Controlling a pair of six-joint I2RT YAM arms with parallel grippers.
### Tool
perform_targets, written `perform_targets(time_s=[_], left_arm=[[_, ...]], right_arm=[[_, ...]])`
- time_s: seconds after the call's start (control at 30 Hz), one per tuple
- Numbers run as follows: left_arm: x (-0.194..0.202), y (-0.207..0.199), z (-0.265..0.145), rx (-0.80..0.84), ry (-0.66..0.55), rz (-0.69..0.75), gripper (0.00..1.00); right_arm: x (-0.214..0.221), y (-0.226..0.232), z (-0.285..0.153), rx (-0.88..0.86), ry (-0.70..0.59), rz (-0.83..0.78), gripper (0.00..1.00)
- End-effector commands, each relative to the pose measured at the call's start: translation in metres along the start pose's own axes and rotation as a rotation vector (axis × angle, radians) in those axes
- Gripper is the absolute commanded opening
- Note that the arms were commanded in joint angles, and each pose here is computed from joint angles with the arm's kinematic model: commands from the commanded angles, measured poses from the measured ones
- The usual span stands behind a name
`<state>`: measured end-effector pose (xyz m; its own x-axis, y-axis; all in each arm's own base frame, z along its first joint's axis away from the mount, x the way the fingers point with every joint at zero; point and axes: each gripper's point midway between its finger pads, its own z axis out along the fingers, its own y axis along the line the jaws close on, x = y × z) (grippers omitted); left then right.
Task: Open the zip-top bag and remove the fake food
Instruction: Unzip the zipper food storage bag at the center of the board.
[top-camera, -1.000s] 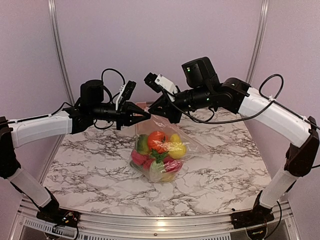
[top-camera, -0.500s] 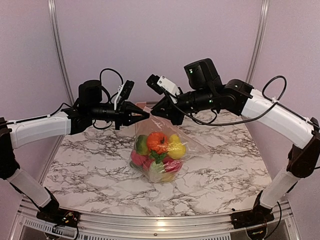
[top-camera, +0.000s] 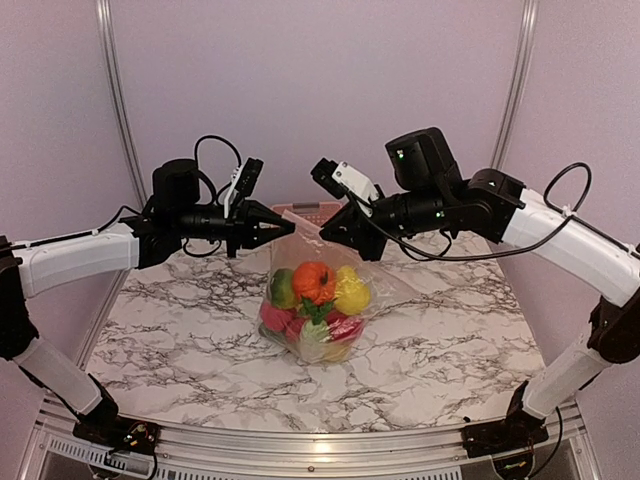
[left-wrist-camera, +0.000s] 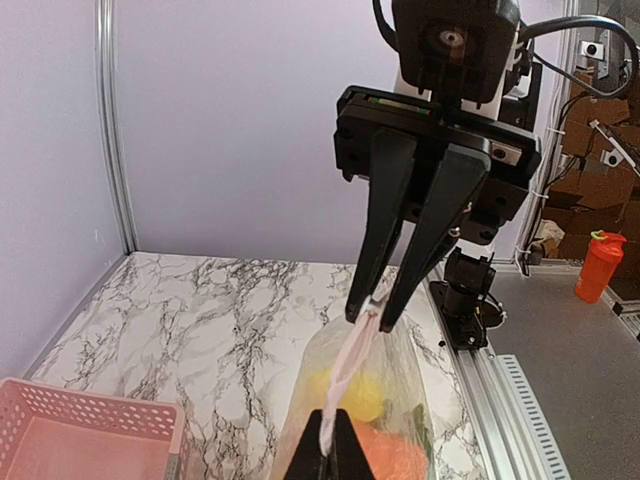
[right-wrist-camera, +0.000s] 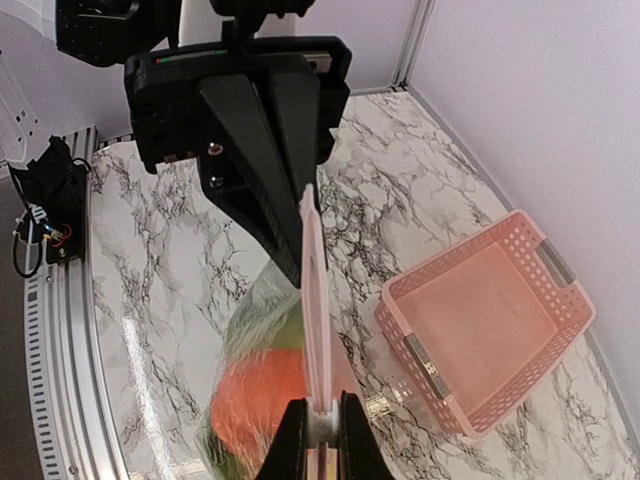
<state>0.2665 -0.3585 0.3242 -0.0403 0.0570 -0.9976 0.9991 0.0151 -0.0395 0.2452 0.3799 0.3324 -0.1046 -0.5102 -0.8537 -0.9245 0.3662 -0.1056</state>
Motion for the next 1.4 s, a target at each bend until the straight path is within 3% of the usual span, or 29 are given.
perform_targets(time_s=[0.0, 1.37], left_arm=[[-0.027, 0.014, -0.021, -0.085, -0.062, 0.07, 0.0], [0.002, 0.067, -0.054, -0.21, -0.092, -0.012, 0.0]], right_arm=[[0.026, -0.003, -0.023, 0.051, 0.088, 0.052, 0.0], [0.102, 0.008, -0.069, 0.109, 0.279, 0.171, 0.0]])
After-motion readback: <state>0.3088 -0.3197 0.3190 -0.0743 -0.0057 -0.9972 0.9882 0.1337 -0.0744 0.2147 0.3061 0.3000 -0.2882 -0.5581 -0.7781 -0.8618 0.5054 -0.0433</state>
